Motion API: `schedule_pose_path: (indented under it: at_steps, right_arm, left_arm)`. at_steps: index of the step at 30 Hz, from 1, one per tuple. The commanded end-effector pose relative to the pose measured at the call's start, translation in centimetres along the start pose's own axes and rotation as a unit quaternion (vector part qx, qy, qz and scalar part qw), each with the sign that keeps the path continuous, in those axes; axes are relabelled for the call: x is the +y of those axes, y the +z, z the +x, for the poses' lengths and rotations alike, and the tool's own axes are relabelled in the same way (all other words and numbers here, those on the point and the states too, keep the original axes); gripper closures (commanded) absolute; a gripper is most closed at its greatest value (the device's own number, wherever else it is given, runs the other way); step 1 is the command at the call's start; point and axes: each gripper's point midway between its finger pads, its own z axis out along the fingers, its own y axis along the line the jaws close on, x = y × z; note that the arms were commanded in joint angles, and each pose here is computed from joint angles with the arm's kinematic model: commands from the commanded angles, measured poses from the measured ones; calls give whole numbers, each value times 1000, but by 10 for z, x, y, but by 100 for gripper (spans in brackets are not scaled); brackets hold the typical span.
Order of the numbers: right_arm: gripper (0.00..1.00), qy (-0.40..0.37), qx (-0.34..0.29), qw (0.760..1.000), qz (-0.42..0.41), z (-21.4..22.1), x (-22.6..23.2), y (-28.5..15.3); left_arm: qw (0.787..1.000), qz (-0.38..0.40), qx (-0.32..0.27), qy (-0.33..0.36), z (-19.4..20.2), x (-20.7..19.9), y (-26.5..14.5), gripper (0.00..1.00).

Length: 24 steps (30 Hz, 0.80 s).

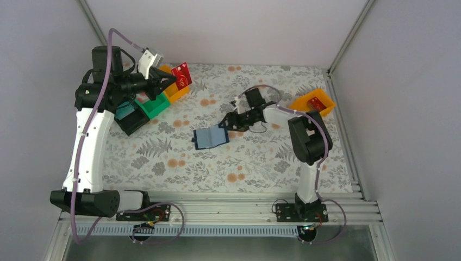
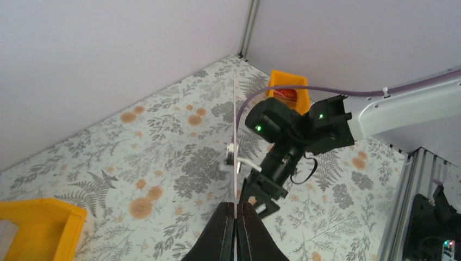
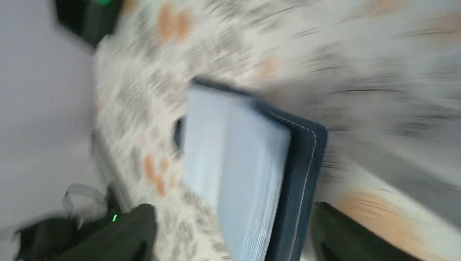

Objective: Take the credit cards out of the card holder

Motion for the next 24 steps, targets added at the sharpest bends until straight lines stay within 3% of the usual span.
schedule_pose_path:
  at_steps: [1,3,5,8,11,15,19,21,24]
  right_arm:
    - [20,8,-111,978,179,-37,-23,-70]
    - [2,-46,-165,963,206,-51,9,-98]
    - [1,-142,-216,948,185,-60,71,-119]
    - [1,-330,-232,915,20,-29,197,-125]
    - [1,-438,-250,857,-108,2,274,-135]
    - [1,-477,-245,827,-170,11,316,-133]
    - [3,-496,-232,817,-182,11,331,-125]
    - [8,-499,-231,815,-182,11,332,-124]
    - [24,-507,-227,809,-192,14,337,-128]
  left_arm:
    - [999,20,-23,-12,-17,-6,-3,98]
    - [999,37,-26,-12,-18,-11,-3,98]
    - [998,52,-29,-11,-20,-17,-4,98]
    - [995,90,-35,-6,-20,-31,-6,98]
    - [990,138,-41,7,-20,-52,-11,98]
    - [981,185,-50,33,-19,-76,-19,98]
    - [971,228,-59,48,-18,-95,-28,97]
    - [968,237,-60,54,-16,-99,-30,98]
    - [967,244,-57,53,-10,-100,-29,98]
